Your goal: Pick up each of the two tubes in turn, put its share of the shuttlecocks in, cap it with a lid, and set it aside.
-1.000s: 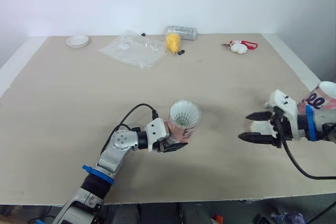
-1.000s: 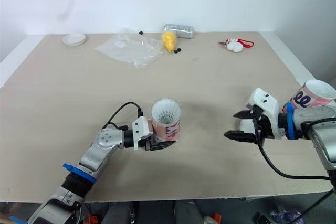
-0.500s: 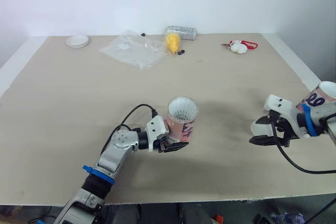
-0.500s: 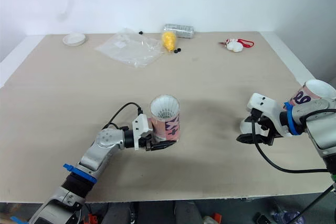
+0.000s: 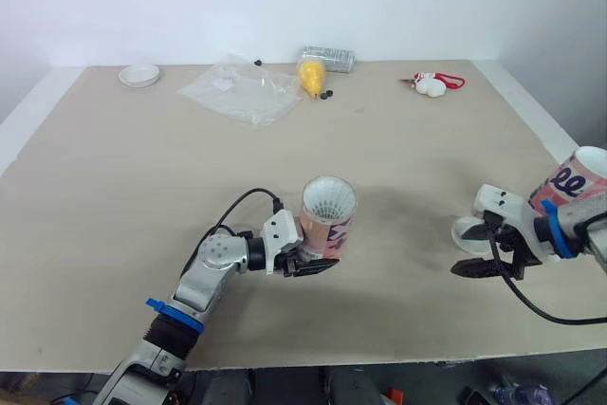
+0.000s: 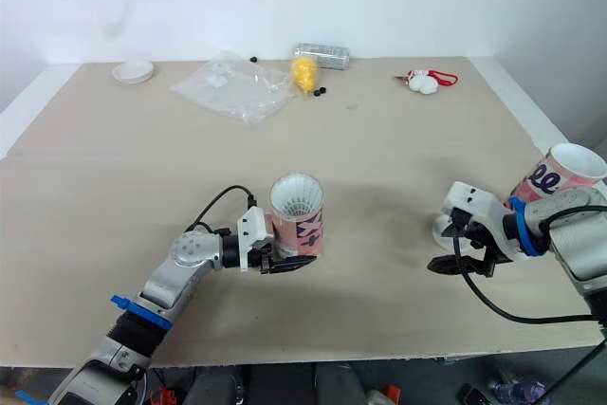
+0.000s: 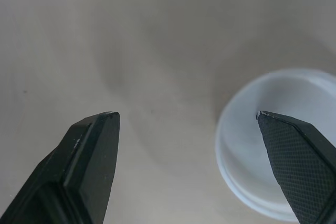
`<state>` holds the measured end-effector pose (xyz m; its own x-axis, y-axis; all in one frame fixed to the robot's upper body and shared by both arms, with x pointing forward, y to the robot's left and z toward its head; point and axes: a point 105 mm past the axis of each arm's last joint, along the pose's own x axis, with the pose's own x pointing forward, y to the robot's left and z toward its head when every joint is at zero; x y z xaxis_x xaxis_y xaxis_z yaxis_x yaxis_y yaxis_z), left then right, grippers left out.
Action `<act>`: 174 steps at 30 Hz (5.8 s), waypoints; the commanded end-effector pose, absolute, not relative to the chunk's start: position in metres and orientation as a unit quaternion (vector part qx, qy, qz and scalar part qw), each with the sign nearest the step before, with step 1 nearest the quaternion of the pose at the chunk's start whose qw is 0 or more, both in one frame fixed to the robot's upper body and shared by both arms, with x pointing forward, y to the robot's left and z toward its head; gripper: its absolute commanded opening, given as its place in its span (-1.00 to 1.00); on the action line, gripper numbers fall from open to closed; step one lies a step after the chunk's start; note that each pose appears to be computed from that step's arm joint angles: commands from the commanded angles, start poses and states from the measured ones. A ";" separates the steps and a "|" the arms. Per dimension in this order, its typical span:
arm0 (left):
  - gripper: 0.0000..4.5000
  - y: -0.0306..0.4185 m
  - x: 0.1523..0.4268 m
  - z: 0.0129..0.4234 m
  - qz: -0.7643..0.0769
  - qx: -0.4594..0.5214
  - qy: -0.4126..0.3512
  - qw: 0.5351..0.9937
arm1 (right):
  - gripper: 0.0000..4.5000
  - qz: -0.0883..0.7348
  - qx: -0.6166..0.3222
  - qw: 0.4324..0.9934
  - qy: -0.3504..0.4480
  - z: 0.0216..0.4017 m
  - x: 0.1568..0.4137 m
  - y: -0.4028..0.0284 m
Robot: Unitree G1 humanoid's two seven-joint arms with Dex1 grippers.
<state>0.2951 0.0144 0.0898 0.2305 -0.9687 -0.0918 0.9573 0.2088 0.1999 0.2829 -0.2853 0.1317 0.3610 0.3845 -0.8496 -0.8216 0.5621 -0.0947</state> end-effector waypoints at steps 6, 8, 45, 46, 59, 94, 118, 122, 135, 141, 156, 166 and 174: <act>0.29 0.013 0.292 0.082 -0.623 0.107 -0.011 0.775 | -0.26 0.370 -0.311 0.772 0.412 0.137 0.287 -0.295; 0.29 0.014 0.293 0.083 -0.622 0.108 -0.012 0.775 | -0.68 0.369 -0.314 0.772 0.411 0.137 0.288 -0.296; 0.29 0.020 0.305 0.065 -0.611 0.112 0.017 0.784 | -0.99 0.619 -0.565 0.544 0.032 0.298 0.262 -0.134; 0.29 0.021 0.305 0.064 -0.610 0.112 0.019 0.784 | -0.99 0.625 -0.574 0.529 0.024 0.297 0.259 -0.130; 0.29 0.024 0.308 0.062 -0.608 0.116 0.028 0.785 | -0.99 0.669 -0.586 0.458 -0.009 0.294 0.260 -0.104; 0.29 0.027 0.310 0.061 -0.590 0.104 0.034 0.800 | -0.99 0.709 -0.574 0.409 0.007 0.276 0.267 -0.091; 0.29 0.029 0.310 0.059 -0.587 0.103 0.040 0.802 | -0.28 0.715 -0.559 0.419 -0.007 0.281 0.267 -0.086; 0.29 0.029 0.309 0.058 -0.588 0.104 0.041 0.801 | -0.28 0.735 -0.493 0.466 -0.009 0.297 0.261 -0.084; 0.29 0.030 0.311 0.059 -0.589 0.107 0.041 0.800 | -0.67 0.724 -0.255 0.641 -0.016 0.312 0.275 -0.081; 0.29 0.029 0.311 0.062 -0.589 0.104 0.038 0.801 | -0.99 0.696 -0.243 0.676 -0.014 0.294 0.289 -0.074; 0.29 0.028 0.311 0.061 -0.586 0.100 0.039 0.803 | -0.99 0.696 -0.286 0.658 0.033 0.253 0.294 -0.067; 0.29 0.029 0.312 0.060 -0.581 0.100 0.040 0.806 | -0.99 0.690 -0.316 0.647 0.069 0.235 0.300 -0.070; 0.29 0.030 0.313 0.060 -0.579 0.098 0.041 0.808 | -0.99 0.692 -0.339 0.631 0.092 0.225 0.300 -0.068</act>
